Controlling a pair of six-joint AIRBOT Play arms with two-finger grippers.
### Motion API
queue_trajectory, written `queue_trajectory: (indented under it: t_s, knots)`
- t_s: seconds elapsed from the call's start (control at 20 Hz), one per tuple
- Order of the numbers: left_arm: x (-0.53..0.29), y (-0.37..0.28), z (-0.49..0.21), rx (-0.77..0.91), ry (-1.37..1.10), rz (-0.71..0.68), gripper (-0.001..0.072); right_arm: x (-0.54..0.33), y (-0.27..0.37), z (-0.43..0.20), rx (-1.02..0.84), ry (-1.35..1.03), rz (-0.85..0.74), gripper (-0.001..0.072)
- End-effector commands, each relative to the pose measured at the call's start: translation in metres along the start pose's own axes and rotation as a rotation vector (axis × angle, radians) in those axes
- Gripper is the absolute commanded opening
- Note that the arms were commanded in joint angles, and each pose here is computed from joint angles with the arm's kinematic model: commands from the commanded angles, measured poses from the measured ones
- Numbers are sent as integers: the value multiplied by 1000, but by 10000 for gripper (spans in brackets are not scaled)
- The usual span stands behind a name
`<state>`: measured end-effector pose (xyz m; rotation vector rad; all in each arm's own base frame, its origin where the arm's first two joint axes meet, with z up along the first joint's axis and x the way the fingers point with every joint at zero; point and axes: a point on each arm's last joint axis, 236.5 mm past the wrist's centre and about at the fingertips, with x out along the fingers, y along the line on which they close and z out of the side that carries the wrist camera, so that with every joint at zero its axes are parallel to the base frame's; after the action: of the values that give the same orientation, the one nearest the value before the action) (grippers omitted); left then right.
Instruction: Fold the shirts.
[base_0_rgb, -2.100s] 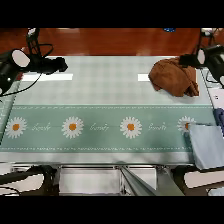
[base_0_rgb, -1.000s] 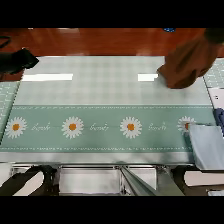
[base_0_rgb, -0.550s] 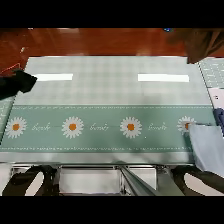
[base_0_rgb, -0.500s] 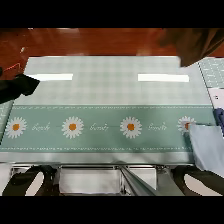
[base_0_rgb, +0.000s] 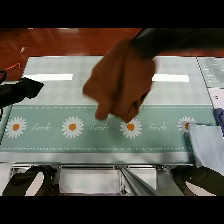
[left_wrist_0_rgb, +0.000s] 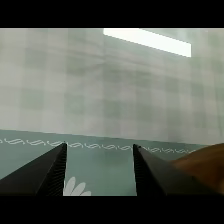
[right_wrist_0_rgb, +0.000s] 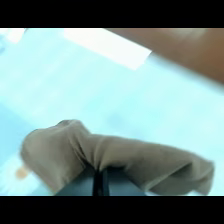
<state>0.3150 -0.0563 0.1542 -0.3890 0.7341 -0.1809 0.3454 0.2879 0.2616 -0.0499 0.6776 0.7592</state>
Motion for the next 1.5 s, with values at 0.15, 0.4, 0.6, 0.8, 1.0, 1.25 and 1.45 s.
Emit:
queue_trajectory:
  t_s: [0.15,0.4,0.6,0.8,1.0,1.25,1.45]
  knots:
    - [7,2,-12,-12,60,1,507,163,81,-138,77,318,139,29]
    - [19,12,-35,51,183,10,507,176,31,-122,242,327,111,408]
    - [33,34,-87,22,393,26,507,62,-132,-100,341,307,-212,405]
    - [56,82,-172,-150,559,94,506,-34,-226,-206,619,368,-462,402]
    - [85,72,-204,-432,599,-86,507,-29,-193,-298,853,333,-348,401]
    - [138,57,-206,-564,595,-188,507,-1,-145,-330,906,365,-231,397]
    - [169,46,-214,-491,633,-164,507,11,-124,-325,863,382,-195,397]
